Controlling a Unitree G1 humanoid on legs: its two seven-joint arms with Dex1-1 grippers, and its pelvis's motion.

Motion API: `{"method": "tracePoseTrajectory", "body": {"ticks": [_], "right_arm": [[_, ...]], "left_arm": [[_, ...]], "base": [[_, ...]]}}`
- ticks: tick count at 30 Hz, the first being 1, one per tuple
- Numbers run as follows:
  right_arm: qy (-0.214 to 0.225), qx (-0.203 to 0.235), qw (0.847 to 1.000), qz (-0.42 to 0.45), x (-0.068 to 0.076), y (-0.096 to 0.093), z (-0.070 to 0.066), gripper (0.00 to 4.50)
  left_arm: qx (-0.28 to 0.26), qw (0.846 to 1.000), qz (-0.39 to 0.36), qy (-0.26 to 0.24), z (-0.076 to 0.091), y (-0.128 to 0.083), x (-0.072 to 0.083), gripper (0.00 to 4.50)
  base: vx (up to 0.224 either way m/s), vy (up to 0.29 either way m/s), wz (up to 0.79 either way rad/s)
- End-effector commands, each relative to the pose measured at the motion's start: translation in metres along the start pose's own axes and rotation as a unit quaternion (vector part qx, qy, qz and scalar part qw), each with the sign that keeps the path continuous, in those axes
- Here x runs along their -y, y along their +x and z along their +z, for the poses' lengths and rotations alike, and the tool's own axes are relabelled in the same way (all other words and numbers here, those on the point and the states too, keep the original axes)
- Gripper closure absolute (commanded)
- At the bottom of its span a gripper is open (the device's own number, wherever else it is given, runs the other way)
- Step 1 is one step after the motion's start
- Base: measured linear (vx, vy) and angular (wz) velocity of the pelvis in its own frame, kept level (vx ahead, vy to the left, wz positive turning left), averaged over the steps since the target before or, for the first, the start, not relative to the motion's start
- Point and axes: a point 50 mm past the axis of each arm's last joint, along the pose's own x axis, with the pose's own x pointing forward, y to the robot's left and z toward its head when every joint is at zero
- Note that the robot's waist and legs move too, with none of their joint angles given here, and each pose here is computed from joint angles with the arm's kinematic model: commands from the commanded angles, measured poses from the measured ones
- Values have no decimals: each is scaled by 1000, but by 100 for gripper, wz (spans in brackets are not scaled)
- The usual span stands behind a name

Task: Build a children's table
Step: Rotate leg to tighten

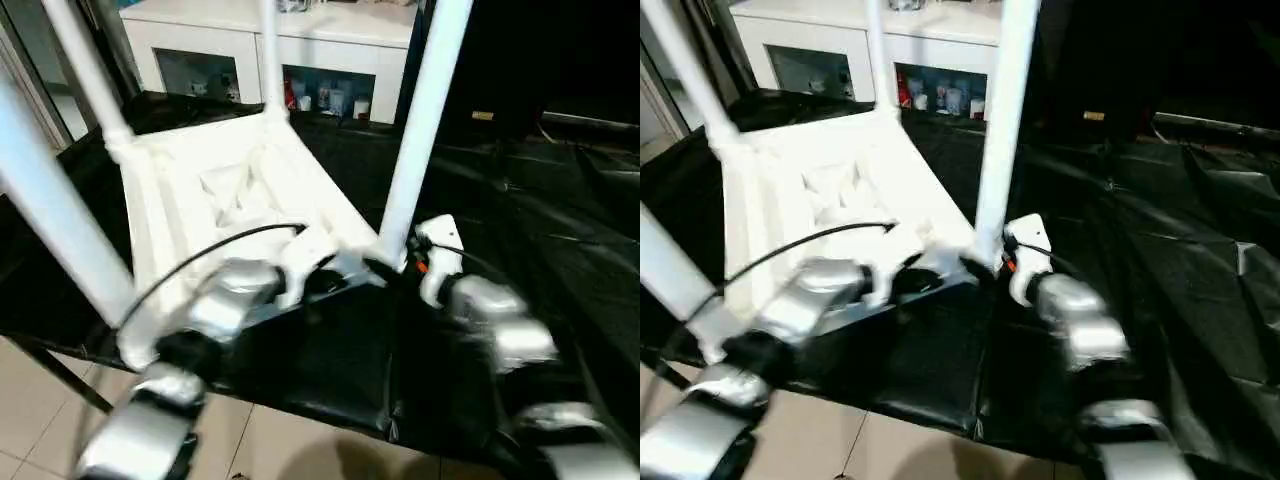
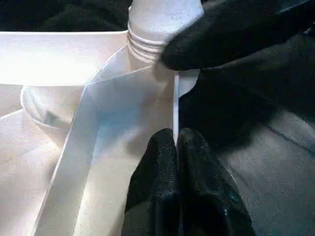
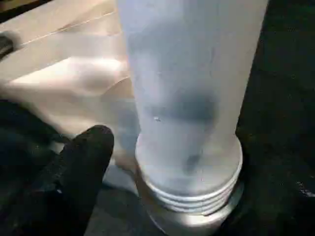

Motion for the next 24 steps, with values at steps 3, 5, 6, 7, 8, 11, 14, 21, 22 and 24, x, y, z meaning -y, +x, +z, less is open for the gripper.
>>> {"method": "tracePoseTrajectory", "body": {"ticks": [3, 5, 6, 7, 8, 11, 14, 21, 22, 24], "right_arm": [[-28, -11, 996, 79, -5, -8, 4, 38], [-35, -18, 995, 92, 0, -16, 4, 38], [-35, -20, 994, 98, 1, -19, 4, 38], [-36, -23, 993, 107, 3, -23, 5, 38], [-37, -25, 993, 110, 3, -24, 4, 38], [-44, -39, 990, 129, 2, -27, 1, 72], [-48, -48, 989, 131, 1, -26, -2, 83], [-53, -53, 987, 144, -2, -24, -4, 155], [-52, -51, 987, 145, -3, -23, -3, 163], [-50, -48, 987, 144, -3, -23, -3, 172]], "left_arm": [[51, 995, -77, 33, 11, -6, 12, 450], [52, 993, -97, 29, 9, -12, 13, 450], [51, 993, -104, 27, 8, -15, 13, 450], [51, 992, -111, 25, 6, -18, 14, 450], [51, 992, -112, 25, 6, -19, 14, 450], [50, 992, -116, 22, 3, -23, 15, 450], [49, 992, -116, 22, 2, -24, 15, 450], [49, 992, -112, 20, 2, -25, 15, 450], [50, 992, -112, 20, 3, -25, 15, 450], [51, 993, -107, 18, 3, -24, 14, 450]], "base": [[0, 0, 0], [0, 0, 0], [0, 0, 0], [0, 0, 0], [0, 0, 0], [0, 0, 0], [0, 0, 0], [0, 0, 0], [0, 0, 0], [0, 0, 0]]}}
